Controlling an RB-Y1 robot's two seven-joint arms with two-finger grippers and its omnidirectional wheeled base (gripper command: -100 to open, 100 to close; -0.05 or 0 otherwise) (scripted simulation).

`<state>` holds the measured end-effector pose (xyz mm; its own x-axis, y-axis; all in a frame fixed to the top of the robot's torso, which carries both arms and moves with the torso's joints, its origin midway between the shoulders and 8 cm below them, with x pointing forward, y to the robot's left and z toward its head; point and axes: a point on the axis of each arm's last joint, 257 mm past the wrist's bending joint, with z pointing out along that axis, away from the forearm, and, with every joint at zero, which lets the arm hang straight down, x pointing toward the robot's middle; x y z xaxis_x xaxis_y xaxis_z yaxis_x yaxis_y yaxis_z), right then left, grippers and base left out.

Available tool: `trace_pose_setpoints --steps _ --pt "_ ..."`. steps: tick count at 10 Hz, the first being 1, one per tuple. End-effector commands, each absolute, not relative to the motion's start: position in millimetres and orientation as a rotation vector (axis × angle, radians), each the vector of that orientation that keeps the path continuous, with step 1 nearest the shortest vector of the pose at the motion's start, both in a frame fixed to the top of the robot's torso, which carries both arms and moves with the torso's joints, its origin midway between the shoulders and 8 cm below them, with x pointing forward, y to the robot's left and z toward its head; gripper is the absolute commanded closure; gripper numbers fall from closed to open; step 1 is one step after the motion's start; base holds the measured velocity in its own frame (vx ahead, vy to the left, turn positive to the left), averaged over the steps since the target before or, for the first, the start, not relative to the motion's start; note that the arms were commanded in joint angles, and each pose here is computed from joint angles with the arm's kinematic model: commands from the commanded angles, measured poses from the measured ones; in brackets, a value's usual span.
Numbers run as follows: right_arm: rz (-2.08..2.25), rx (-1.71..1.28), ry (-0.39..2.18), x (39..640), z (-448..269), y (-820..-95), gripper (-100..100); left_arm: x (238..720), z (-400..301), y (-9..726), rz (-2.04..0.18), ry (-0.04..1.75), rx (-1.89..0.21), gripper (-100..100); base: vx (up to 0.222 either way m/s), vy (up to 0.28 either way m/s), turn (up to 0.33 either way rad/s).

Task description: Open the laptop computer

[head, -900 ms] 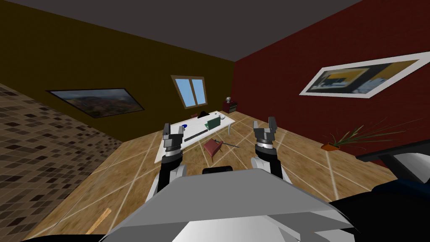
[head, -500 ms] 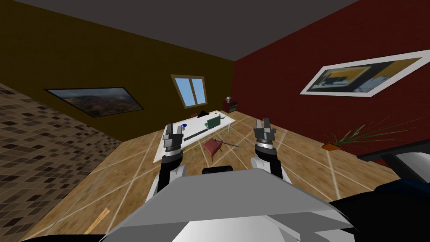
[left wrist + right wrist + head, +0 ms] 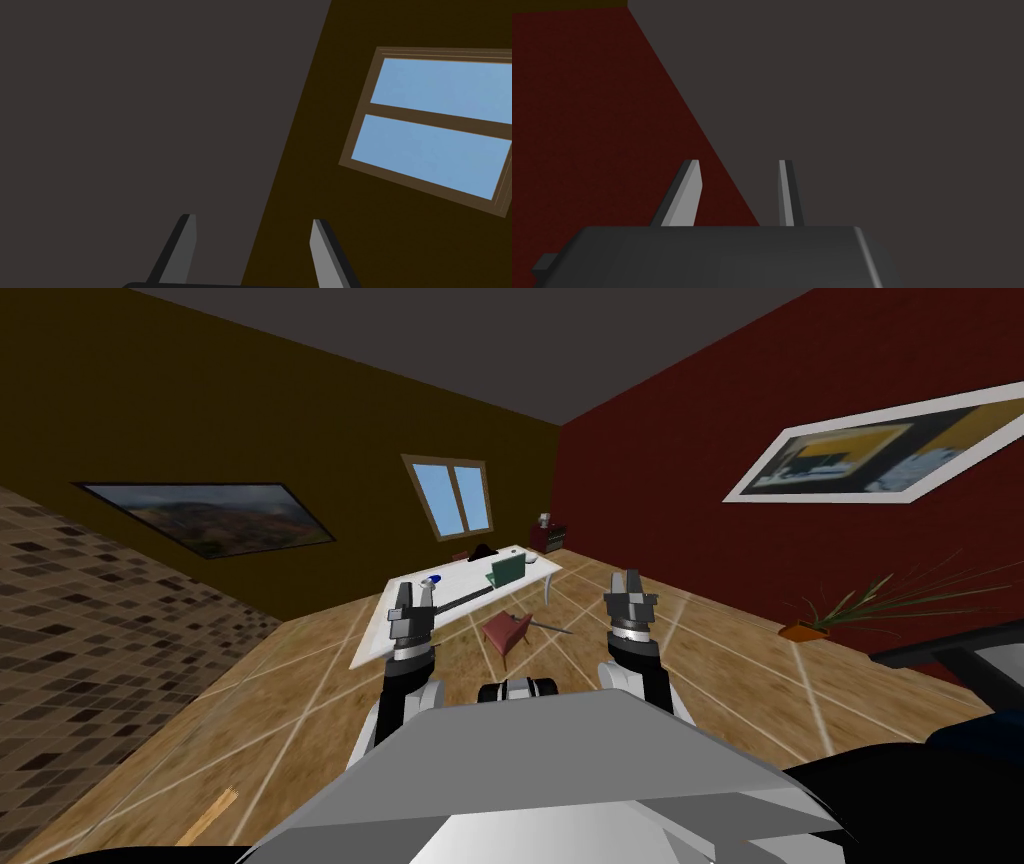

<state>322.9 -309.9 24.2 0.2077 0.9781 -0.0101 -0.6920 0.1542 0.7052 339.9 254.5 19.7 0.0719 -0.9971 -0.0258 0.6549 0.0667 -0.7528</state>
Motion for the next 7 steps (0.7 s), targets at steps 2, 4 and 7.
trace_pose_setpoints --steps 2,4,7 --pt "1.283 0.649 0.539 323.0 24.0 -309.9 0 346.0 8.1 254.4 -1.369 0.721 -0.644 -100 -0.006 -0.037 -0.08" --pt "1.283 0.65 0.539 323.1 24.0 -309.9 0 353.9 -6.9 259.6 -1.336 0.785 -0.635 -100 -0.018 -0.084 -0.133" --pt "1.283 0.65 0.539 323.1 24.0 -309.8 0 368.9 -36.2 279.5 -1.256 0.884 -0.642 -100 -0.024 -0.134 -0.177"
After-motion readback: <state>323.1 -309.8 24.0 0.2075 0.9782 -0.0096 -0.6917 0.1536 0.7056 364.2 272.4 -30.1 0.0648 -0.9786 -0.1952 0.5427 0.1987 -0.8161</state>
